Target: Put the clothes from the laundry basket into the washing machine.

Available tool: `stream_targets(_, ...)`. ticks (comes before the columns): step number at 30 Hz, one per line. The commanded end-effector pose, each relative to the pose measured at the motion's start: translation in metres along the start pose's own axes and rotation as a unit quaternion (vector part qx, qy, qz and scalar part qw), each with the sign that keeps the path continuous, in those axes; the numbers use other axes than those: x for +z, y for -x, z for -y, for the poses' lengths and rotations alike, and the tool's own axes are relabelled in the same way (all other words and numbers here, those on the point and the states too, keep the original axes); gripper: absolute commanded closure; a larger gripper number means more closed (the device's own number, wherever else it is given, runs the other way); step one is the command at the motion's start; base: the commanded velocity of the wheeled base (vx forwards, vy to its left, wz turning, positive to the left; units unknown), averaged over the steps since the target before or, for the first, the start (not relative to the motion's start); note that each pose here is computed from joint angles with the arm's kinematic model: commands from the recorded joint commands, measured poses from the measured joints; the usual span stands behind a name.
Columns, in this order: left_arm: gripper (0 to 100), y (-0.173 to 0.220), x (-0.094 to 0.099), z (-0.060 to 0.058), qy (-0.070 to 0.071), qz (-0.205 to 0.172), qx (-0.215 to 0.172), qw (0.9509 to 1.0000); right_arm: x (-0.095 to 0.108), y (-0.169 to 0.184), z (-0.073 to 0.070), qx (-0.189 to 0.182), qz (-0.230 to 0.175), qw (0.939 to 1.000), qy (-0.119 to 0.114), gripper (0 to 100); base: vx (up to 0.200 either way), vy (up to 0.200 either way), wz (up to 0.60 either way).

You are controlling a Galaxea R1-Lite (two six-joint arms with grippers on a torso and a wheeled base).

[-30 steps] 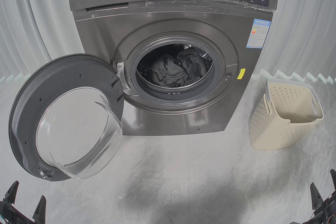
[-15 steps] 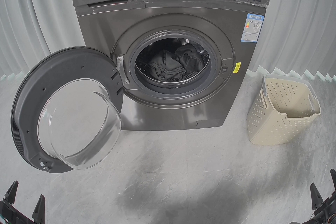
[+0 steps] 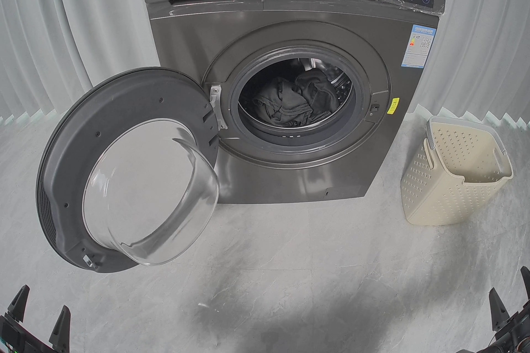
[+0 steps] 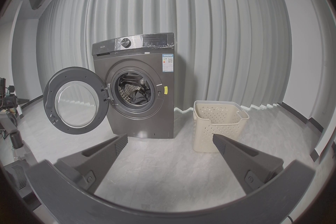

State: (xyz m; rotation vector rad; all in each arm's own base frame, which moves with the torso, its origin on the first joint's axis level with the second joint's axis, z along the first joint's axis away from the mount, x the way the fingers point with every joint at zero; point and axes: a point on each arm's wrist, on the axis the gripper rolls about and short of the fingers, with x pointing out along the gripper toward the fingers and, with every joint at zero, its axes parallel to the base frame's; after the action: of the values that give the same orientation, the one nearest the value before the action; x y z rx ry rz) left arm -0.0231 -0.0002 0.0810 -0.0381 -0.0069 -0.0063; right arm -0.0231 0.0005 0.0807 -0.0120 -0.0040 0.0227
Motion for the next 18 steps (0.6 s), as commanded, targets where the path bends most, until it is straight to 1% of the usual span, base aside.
stream_targets(1,0,0.0000,-0.0043,-0.0002,0.000,0.000,0.000,1.0000,-0.0048,-0.0001,-0.0001,0.000,-0.001,1.0000,0.000,0,-0.200,0.000,0.00)
stream_targets(4,0,-0.0002,-0.0043,-0.0002,0.000,-0.001,0.001,1.0000,-0.0048,-0.0001,-0.0001,0.000,-0.001,1.0000,0.000,0,-0.200,0.000,0.00)
stream_targets(10,0,-0.0002,-0.0043,-0.0002,-0.001,-0.001,0.000,1.0000,-0.0048,-0.0001,-0.0001,0.000,-0.001,1.0000,0.000,0,0.000,0.000,0.00)
stream_targets(18,0,-0.0002,-0.0043,-0.0002,0.001,-0.001,0.000,1.0000,-0.0048,-0.0001,-0.0001,0.000,-0.001,1.0000,0.000,0,0.000,0.200,0.00)
